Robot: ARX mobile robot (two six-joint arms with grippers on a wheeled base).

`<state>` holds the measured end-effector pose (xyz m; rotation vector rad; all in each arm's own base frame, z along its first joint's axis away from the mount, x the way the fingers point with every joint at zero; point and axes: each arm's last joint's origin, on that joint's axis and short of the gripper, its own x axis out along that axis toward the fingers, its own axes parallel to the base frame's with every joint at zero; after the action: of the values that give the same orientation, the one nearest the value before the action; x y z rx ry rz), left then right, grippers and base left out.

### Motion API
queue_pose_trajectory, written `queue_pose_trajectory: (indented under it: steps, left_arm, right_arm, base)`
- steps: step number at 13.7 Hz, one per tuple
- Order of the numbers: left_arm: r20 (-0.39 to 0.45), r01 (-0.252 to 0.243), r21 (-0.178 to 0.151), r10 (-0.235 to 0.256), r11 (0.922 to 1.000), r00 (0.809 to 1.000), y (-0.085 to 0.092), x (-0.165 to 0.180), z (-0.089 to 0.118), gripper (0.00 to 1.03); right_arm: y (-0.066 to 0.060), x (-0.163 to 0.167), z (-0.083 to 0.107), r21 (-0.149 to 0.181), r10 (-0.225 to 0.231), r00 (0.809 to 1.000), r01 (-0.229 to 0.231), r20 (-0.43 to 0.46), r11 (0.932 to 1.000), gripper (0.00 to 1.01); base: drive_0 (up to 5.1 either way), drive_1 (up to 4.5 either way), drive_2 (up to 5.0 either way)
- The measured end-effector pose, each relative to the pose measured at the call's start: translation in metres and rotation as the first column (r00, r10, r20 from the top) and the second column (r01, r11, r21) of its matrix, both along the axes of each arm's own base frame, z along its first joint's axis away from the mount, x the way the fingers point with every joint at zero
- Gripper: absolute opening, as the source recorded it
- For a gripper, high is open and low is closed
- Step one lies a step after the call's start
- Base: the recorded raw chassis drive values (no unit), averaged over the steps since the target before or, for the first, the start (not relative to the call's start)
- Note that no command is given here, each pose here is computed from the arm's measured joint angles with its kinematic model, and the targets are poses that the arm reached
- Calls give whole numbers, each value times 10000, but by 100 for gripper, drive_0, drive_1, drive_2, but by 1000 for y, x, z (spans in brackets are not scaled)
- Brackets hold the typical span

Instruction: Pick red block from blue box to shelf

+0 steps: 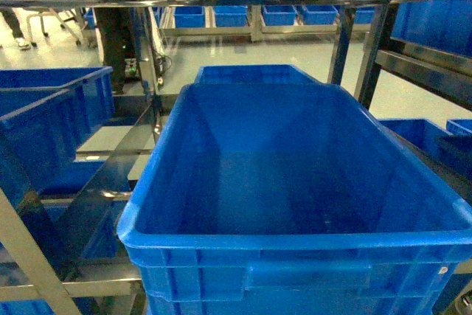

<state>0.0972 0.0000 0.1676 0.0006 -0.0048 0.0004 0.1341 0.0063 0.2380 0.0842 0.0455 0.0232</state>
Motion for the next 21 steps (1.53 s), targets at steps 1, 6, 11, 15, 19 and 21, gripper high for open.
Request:
queue_pose_trajectory:
  steps: [1,6,11,15,19,21]
  left_arm:
    - [0,4,0,-4,10000,10000,0,0,0,98]
    - [0,4,0,-4,10000,10000,0,0,0,98]
    - [0,4,0,-4,10000,10000,0,0,0,98]
    - [0,4,0,-4,10000,10000,0,0,0,98]
    - [0,0,0,0,10000,10000,0,0,0,98]
    - [0,4,0,-4,10000,10000,0,0,0,98]
  right_arm:
    - [0,0,0,0,0,10000,0,0,10000,28]
    - [0,0,0,0,0,10000,0,0,10000,28]
    - [0,0,0,0,0,10000,0,0,10000,28]
    - [0,0,0,0,0,10000,0,0,10000,28]
    - [0,0,0,0,0,10000,0,0,10000,28]
    - [0,0,0,0,0,10000,0,4,10000,28]
  base:
    - [0,0,0]
    - [0,0,0]
    - [0,0,0]
    - [0,0,0]
    - [0,0,0]
    - [0,0,0]
